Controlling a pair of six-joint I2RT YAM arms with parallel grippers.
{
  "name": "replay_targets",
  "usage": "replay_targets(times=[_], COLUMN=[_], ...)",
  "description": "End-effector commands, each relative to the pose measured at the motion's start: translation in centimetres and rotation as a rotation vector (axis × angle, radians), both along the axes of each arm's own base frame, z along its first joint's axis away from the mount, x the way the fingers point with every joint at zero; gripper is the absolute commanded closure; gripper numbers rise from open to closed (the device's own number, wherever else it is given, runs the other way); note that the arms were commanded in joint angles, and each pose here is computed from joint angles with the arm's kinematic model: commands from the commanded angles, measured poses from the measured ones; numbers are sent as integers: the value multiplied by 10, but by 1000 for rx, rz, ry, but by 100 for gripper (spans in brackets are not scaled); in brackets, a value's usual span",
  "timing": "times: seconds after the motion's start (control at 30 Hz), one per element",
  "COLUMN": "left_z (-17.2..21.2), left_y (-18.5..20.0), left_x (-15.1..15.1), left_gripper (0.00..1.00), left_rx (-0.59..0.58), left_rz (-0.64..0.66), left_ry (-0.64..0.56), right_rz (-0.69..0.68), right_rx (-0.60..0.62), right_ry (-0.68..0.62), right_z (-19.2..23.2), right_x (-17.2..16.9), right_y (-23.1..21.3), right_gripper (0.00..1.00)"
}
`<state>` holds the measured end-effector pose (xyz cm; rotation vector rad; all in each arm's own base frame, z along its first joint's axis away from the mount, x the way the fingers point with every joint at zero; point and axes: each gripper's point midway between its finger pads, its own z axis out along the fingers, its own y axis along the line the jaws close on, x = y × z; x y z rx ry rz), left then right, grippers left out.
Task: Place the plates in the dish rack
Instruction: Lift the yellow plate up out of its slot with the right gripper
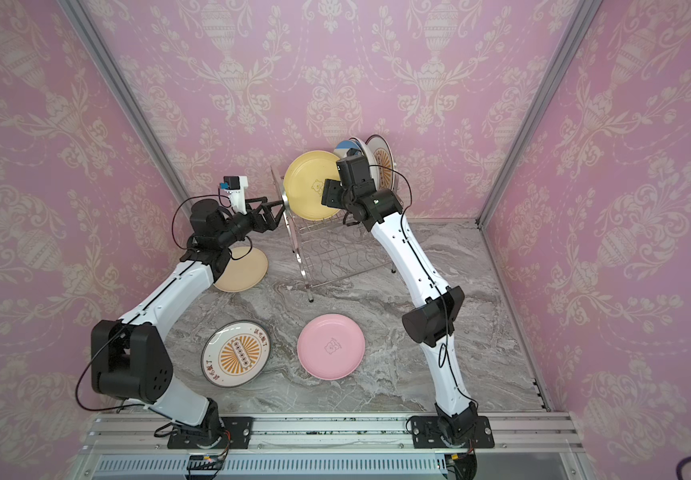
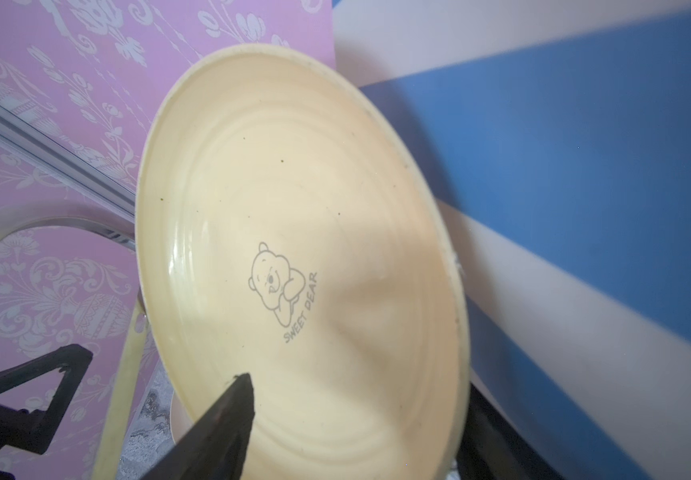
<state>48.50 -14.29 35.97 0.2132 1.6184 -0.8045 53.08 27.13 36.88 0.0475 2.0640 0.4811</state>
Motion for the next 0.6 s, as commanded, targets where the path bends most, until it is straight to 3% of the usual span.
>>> replay_targets(times=[0.0, 0.57], left_z=[13, 7], left_y=[-17, -14], left_x=[-5, -9], left_gripper=[1, 1], left_rx=[-8, 15], left_rz=[-82, -68], left_ry=[-35, -21], right_rz=[107, 143], right_rx=[105, 131], right_ry=[-79, -120], right_z=[39, 52], right_x=[-18, -30], right_y=[23, 32], right_gripper=[31, 69])
